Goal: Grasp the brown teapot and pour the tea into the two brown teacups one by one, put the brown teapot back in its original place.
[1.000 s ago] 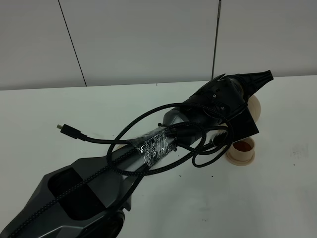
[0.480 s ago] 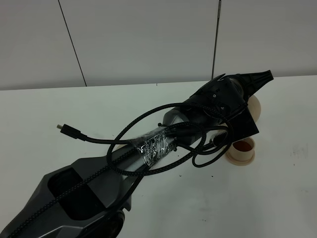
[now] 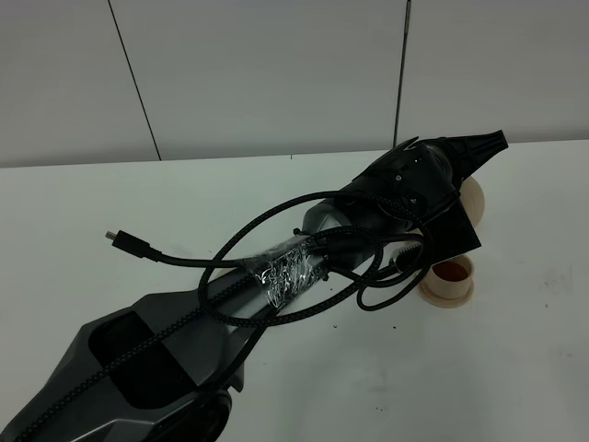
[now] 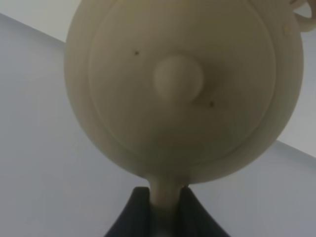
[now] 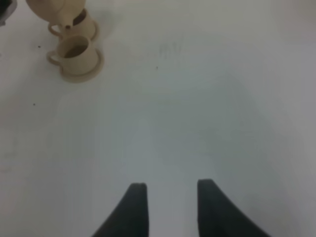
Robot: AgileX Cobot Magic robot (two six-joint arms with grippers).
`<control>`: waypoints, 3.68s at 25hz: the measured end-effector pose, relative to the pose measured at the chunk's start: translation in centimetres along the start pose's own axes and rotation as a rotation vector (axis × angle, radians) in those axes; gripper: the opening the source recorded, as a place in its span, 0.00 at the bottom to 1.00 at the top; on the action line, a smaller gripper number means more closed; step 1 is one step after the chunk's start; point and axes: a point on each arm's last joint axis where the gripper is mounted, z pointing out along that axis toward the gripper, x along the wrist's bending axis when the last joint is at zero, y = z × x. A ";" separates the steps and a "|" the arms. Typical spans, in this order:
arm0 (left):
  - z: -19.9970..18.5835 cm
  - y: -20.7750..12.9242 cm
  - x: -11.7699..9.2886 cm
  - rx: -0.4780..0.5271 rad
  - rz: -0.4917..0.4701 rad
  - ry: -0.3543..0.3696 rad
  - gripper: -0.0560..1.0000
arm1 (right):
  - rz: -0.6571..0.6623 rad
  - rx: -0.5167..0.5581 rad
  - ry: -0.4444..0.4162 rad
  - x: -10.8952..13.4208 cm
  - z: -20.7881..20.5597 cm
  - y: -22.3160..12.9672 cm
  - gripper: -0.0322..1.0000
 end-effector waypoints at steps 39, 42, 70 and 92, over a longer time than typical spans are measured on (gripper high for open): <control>0.3 0.3 0.2 0.005 0.070 0.044 0.21 | 0.000 0.000 0.000 0.0 0.0 0.0 0.26; 0.3 0.3 0.2 0.005 0.073 0.044 0.21 | 0.000 0.000 0.000 0.0 0.0 0.0 0.26; 0.3 0.3 0.1 0.003 0.076 0.034 0.21 | 0.000 0.000 0.000 0.0 0.0 0.0 0.26; 0.3 0.3 0.0 0.001 0.123 0.024 0.21 | 0.000 0.000 0.000 0.0 0.0 0.0 0.26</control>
